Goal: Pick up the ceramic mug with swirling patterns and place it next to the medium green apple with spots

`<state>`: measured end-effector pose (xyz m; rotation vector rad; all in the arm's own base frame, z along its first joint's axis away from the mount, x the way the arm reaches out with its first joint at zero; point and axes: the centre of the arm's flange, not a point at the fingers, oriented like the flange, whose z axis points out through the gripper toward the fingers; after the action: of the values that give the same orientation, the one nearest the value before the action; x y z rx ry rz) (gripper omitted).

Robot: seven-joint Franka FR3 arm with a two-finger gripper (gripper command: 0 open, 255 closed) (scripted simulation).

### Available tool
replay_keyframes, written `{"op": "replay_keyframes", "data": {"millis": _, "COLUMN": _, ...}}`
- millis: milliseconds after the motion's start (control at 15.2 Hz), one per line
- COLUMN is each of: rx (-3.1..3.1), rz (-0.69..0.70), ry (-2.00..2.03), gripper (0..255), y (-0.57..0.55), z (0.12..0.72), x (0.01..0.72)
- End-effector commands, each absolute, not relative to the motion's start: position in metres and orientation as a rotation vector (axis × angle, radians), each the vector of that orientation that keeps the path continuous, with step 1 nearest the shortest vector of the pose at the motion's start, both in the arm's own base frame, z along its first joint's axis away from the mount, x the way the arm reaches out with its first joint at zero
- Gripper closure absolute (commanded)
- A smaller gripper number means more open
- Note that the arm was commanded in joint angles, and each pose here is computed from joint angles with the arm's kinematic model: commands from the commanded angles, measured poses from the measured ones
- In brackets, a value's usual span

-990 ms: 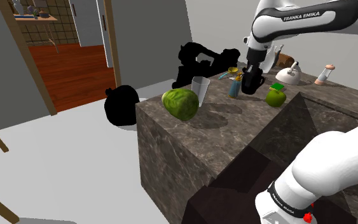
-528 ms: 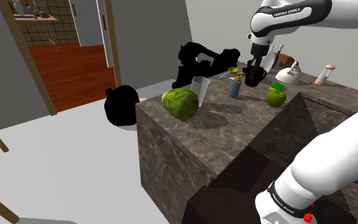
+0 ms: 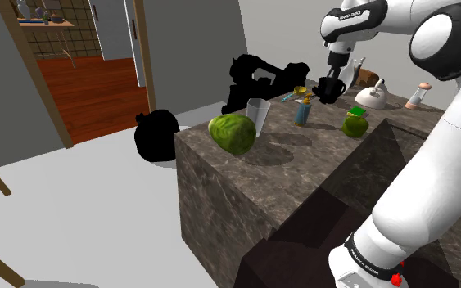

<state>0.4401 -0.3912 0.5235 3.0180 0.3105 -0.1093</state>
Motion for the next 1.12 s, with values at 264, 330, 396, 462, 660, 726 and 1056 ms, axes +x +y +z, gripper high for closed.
{"op": "replay_keyframes", "data": {"millis": 264, "rx": 3.017, "rz": -0.108, "ry": 0.314, "gripper": 255, "y": -0.466, "z": 0.521, "x": 0.464}}
{"op": "replay_keyframes", "data": {"millis": 330, "rx": 3.017, "rz": -0.108, "ry": 0.314, "gripper": 255, "y": -0.478, "z": 0.521, "x": 0.468}}
{"op": "replay_keyframes", "data": {"millis": 396, "rx": 3.017, "rz": -0.108, "ry": 0.314, "gripper": 255, "y": -0.493, "z": 0.521, "x": 0.473}}
{"op": "replay_keyframes", "data": {"millis": 462, "rx": 3.017, "rz": -0.108, "ry": 0.314, "gripper": 255, "y": -0.493, "z": 0.516, "x": 0.473}}
{"op": "replay_keyframes", "data": {"millis": 660, "rx": 3.017, "rz": -0.108, "ry": 0.314, "gripper": 255, "y": -0.493, "z": 0.500, "x": 0.473}}
{"op": "replay_keyframes", "data": {"millis": 726, "rx": 3.017, "rz": -0.108, "ry": 0.314, "gripper": 255, "y": -0.493, "z": 0.495, "x": 0.473}}
{"op": "replay_keyframes", "data": {"millis": 1056, "rx": 3.017, "rz": -0.108, "ry": 0.314, "gripper": 255, "y": -0.493, "z": 0.468, "x": 0.473}}
